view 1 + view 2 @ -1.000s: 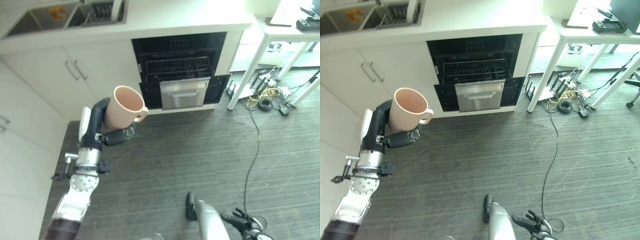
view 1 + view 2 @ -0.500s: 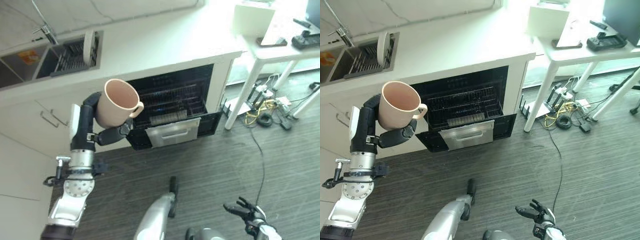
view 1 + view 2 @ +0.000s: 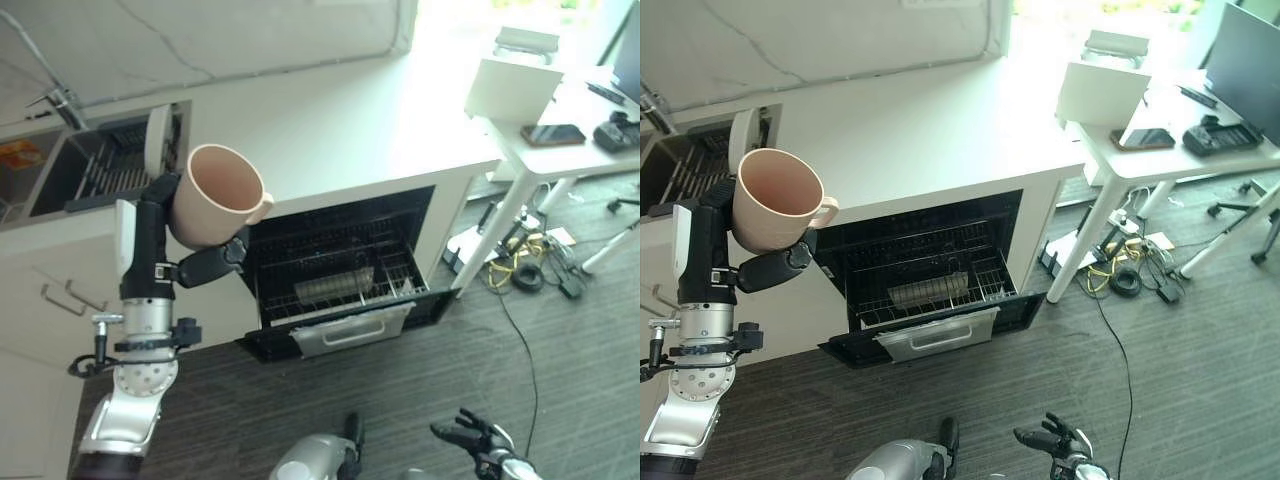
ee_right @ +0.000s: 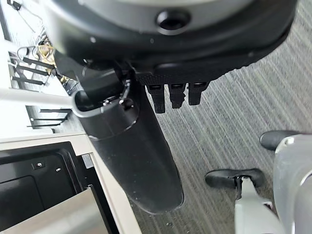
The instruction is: Place the dishes in the dishwasher.
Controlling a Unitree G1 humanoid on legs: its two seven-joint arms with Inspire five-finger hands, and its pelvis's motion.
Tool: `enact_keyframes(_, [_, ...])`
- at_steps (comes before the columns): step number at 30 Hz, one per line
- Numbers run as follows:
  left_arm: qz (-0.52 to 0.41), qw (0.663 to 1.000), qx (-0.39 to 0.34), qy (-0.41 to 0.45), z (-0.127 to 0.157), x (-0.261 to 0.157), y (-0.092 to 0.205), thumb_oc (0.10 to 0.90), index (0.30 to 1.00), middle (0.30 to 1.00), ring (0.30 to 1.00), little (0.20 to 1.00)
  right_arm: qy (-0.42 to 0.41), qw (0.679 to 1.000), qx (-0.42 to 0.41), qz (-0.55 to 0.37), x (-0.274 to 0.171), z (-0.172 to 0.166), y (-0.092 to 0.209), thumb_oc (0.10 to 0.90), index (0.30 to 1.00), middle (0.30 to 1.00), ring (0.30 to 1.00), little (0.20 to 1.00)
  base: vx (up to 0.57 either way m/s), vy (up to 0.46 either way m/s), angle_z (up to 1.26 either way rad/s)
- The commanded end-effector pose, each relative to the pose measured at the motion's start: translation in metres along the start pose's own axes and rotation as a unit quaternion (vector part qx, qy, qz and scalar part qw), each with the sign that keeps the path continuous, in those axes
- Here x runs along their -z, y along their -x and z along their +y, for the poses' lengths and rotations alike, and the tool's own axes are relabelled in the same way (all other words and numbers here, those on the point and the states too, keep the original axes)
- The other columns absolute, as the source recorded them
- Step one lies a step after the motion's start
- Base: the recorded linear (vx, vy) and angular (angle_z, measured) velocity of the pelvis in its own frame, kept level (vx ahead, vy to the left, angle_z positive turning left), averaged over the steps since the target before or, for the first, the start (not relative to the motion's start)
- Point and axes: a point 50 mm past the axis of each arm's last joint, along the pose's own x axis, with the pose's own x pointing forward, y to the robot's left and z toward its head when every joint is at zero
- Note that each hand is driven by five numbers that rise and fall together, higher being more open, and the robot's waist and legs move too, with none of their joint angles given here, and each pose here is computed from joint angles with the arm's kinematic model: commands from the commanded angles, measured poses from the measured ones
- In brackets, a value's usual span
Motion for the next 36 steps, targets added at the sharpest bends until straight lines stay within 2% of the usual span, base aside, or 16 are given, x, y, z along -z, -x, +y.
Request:
enact_keyframes(1, [-0.135, 0.989, -0.059, 0.01, 0.022, -0.047, -0.03, 0.4, 0.3, 0.3, 0.3, 0.3, 0.013, 0.998, 0.004, -0.054, -0.025, -0.002, -0.002, 0.8, 0.9, 0.9, 0.9, 0.9, 0.04, -0.081, 0.32])
enact_keyframes(9, [-0.154, 0.986, -0.056, 0.014, 0.024, -0.055, -0.047, 0.4, 0.3, 0.3, 0.3, 0.3, 0.003, 0.998, 0.01, -0.057, -0.026, -0.014, -0.002, 0.8, 0.9, 0.9, 0.9, 0.9, 0.1, -0.291, 0.64])
enact_keyframes(14, [-0.13, 0.99, -0.056, 0.018, 0.026, -0.048, -0.042, 0.4, 0.3, 0.3, 0.3, 0.3, 0.033, 0.999, 0.007, -0.023, -0.016, -0.012, -0.002, 0.8, 0.9, 0.9, 0.9, 0.9, 0.15, -0.376, 0.22])
enact_keyframes(21, [-0.126, 0.989, -0.065, 0.037, 0.02, -0.053, -0.043, 0.4, 0.3, 0.3, 0.3, 0.3, 0.018, 0.999, 0.039, -0.015, -0.009, -0.027, 0.002, 0.8, 0.9, 0.9, 0.9, 0.9, 0.07, -0.29, 0.36])
enact_keyframes(25, [-0.135, 0.989, -0.046, 0.049, 0.013, -0.057, -0.046, 0.4, 0.3, 0.3, 0.3, 0.3, 0.007, 0.999, 0.044, -0.012, -0.005, -0.033, 0.004, 0.8, 0.9, 0.9, 0.9, 0.9, 0.08, -0.231, 0.61])
enact_keyframes(28, [-0.141, 0.988, -0.028, 0.065, 0.0, -0.061, -0.049, 0.4, 0.3, 0.3, 0.3, 0.3, -0.027, 0.998, 0.055, -0.012, 0.001, -0.035, 0.006, 0.8, 0.9, 0.9, 0.9, 0.9, 0.1, -0.115, 1.14])
enact_keyframes(30, [-0.142, 0.987, -0.027, 0.066, -0.003, -0.058, -0.04, 0.4, 0.3, 0.3, 0.3, 0.3, -0.052, 0.997, 0.063, -0.01, -0.002, -0.028, 0.003, 0.8, 0.9, 0.9, 0.9, 0.9, 0.2, 0.15, 0.79])
enact_keyframes(33, [-0.136, 0.989, -0.046, 0.043, 0.003, -0.054, -0.033, 0.4, 0.3, 0.3, 0.3, 0.3, -0.044, 0.997, 0.057, -0.015, -0.004, -0.021, 0.003, 0.8, 0.9, 0.9, 0.9, 0.9, 0.25, 0.253, -0.75])
enact_keyframes(36, [-0.128, 0.99, -0.049, 0.043, 0.005, -0.051, -0.039, 0.4, 0.3, 0.3, 0.3, 0.3, -0.068, 0.996, 0.056, -0.022, 0.0, -0.021, 0.005, 0.8, 0.9, 0.9, 0.9, 0.9, 0.13, -0.105, -0.17])
